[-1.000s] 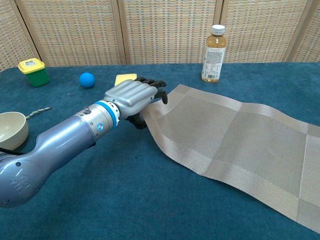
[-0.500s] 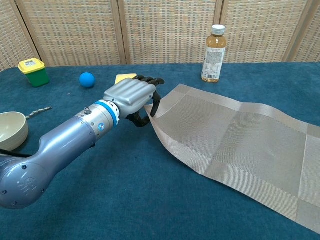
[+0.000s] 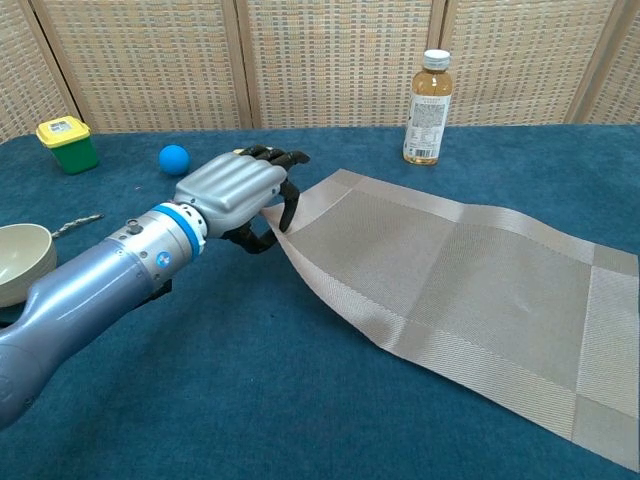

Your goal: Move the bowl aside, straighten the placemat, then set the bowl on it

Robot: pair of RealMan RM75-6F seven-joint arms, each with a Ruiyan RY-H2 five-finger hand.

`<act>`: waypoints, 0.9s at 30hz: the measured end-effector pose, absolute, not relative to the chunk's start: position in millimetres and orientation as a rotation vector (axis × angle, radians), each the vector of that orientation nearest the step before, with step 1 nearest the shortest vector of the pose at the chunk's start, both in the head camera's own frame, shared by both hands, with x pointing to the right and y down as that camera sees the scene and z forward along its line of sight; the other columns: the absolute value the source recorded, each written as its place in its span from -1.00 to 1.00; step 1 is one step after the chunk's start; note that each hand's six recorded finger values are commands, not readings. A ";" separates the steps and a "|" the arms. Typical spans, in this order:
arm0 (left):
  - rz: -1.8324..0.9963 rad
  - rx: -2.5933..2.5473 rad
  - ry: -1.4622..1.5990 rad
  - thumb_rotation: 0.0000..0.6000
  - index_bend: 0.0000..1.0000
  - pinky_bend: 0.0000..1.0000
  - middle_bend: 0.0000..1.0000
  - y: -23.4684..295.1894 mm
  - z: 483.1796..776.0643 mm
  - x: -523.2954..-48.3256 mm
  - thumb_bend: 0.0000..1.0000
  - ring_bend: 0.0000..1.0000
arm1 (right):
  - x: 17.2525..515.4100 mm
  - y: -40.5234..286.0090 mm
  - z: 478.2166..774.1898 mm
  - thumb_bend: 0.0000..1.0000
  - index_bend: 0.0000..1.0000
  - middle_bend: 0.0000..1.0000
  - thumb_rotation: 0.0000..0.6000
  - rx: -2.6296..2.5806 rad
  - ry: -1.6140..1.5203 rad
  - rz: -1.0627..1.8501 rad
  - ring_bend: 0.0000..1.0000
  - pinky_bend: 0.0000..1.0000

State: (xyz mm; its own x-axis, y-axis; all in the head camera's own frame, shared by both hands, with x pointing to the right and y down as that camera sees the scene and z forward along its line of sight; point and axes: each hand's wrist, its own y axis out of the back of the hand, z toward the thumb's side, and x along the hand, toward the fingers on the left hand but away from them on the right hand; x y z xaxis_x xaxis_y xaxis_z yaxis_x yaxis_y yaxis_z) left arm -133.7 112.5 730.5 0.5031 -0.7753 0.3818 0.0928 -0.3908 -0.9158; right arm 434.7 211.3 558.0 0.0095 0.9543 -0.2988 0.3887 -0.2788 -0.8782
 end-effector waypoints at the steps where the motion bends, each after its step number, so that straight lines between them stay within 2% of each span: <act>1: -1.056 -1.716 0.582 1.00 0.18 -1.00 -1.00 114.1 728.3 -139.2 0.13 -1.00 | 434.3 211.6 557.9 -0.54 -0.91 -1.00 1.00 -1.713 -1.382 1.256 -1.00 -1.00; 10: -1.094 -1.731 0.586 1.00 0.20 -1.00 -1.00 128.8 717.0 -178.7 0.13 -1.00 | 426.7 216.1 557.8 -0.54 -0.91 -1.00 1.00 -1.725 -1.351 1.251 -1.00 -1.00; 27: -1.061 -1.801 0.473 1.00 0.20 -1.00 -1.00 203.4 664.9 -237.2 0.13 -1.00 | 408.9 229.3 551.9 -0.54 -0.91 -1.00 1.00 -1.749 -1.281 1.225 -1.00 -1.00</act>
State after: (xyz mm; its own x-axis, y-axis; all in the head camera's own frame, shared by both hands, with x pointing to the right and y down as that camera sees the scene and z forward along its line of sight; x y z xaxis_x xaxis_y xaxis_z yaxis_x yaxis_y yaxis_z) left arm -237.2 203.4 664.9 0.5473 -0.7020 0.4557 0.1306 -0.4662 -0.8750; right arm 408.9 229.3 551.9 0.0905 0.9468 -0.3087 0.3505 -0.3204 -0.8801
